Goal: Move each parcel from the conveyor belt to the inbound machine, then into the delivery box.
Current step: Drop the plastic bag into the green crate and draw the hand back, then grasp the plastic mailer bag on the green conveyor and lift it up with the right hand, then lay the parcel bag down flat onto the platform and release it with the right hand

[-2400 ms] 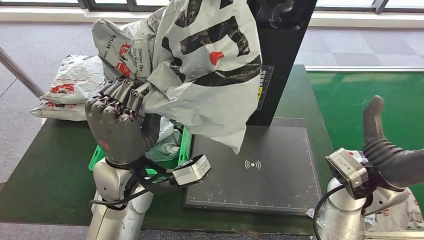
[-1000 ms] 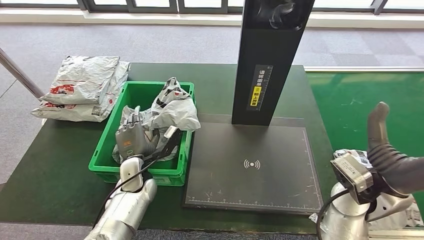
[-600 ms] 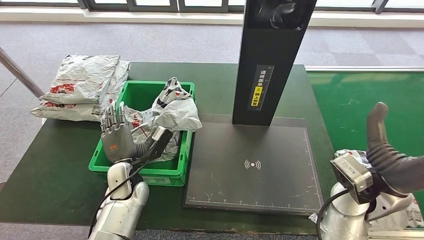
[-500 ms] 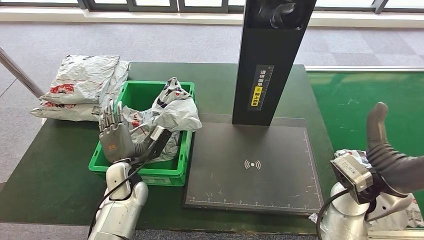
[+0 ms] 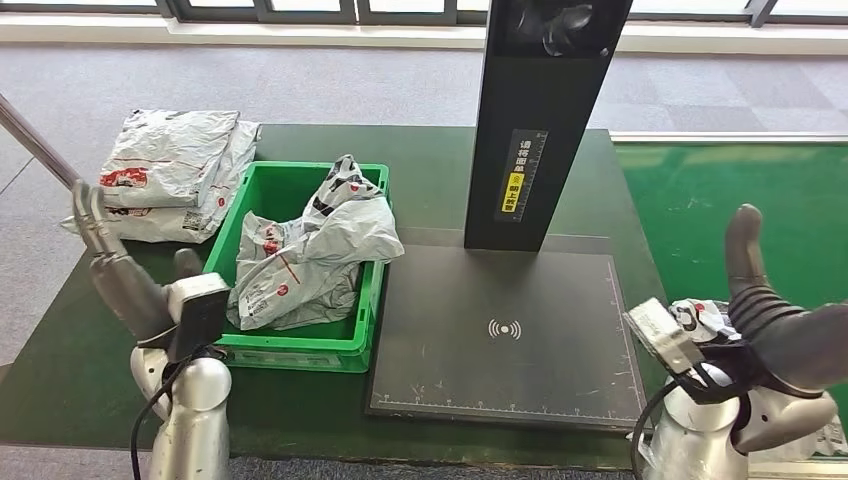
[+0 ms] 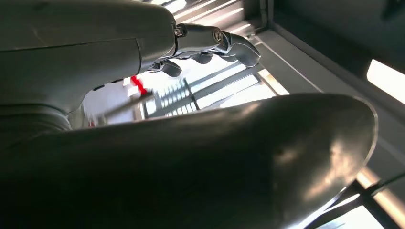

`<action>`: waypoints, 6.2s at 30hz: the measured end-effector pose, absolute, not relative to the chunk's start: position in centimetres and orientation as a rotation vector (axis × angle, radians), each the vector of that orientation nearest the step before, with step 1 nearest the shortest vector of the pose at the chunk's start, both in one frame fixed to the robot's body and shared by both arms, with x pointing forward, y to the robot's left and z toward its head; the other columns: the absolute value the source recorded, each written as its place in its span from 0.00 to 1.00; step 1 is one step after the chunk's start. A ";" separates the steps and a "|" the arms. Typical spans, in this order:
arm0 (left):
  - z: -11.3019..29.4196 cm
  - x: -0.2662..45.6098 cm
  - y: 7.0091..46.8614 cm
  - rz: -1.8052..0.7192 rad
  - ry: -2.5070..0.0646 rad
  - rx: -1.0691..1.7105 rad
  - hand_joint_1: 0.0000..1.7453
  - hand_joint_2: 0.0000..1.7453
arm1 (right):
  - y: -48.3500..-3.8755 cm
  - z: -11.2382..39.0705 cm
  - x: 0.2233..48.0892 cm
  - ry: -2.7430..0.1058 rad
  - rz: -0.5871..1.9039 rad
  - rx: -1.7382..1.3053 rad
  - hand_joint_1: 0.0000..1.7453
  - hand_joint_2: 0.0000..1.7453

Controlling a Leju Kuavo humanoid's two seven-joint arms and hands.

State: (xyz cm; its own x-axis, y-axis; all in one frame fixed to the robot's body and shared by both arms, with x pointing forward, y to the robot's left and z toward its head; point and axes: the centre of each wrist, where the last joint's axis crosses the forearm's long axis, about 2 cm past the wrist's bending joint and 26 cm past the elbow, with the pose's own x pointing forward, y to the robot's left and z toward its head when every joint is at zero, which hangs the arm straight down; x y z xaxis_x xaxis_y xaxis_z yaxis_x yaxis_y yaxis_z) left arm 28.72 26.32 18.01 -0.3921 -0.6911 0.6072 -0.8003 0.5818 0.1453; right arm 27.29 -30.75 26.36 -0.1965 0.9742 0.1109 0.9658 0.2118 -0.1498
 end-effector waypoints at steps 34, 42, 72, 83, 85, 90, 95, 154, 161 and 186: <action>20.8 24.6 21.1 0.332 -2.557 -0.523 0.00 1.00 | -39.7 10.8 30.7 -0.915 0.274 -1.845 0.00 1.00; 20.1 24.7 21.0 0.303 -2.538 -0.622 0.00 1.00 | -41.8 8.6 31.2 -0.883 0.404 -1.756 0.00 1.00; 18.6 25.0 20.9 0.214 -2.484 -0.674 0.00 1.00 | -43.5 2.5 30.4 -0.370 0.343 -1.286 1.00 1.00; 18.7 25.0 21.0 0.208 -2.487 -0.652 0.00 1.00 | -43.3 2.5 30.6 -0.370 0.345 -1.276 1.00 1.00; 18.7 25.0 21.0 0.205 -2.489 -0.640 0.00 1.00 | -43.3 2.6 30.6 -0.371 0.341 -1.280 1.00 1.00; 18.9 24.9 21.1 0.197 -2.496 -0.629 0.00 1.00 | -43.4 2.7 30.7 -0.378 0.328 -1.295 1.00 1.00; 18.9 24.9 21.1 0.195 -2.498 -0.628 0.00 1.00 | -43.5 2.7 30.7 -0.380 0.329 -1.296 1.00 1.00; 19.3 24.7 21.8 0.191 -2.522 -0.605 0.00 1.00 | -27.4 13.8 32.6 -2.087 0.409 -0.218 0.06 1.00; 18.8 24.9 21.6 0.184 -2.502 -0.604 0.00 1.00 | -25.9 9.3 32.6 -1.808 0.717 -0.239 0.00 0.25; 18.7 25.3 20.7 0.128 -2.483 -0.419 0.00 1.00 | -26.0 8.9 33.9 -1.966 0.592 -0.180 0.00 1.00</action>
State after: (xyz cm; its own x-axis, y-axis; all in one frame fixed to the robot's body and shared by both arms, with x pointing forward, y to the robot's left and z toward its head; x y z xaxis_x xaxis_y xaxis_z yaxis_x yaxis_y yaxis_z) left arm 25.25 20.74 18.71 -0.7635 0.3262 0.5574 0.2672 0.9453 -0.1873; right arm 33.88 -25.97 8.94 -0.4593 0.3761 0.8047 -0.1311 0.8673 -0.4802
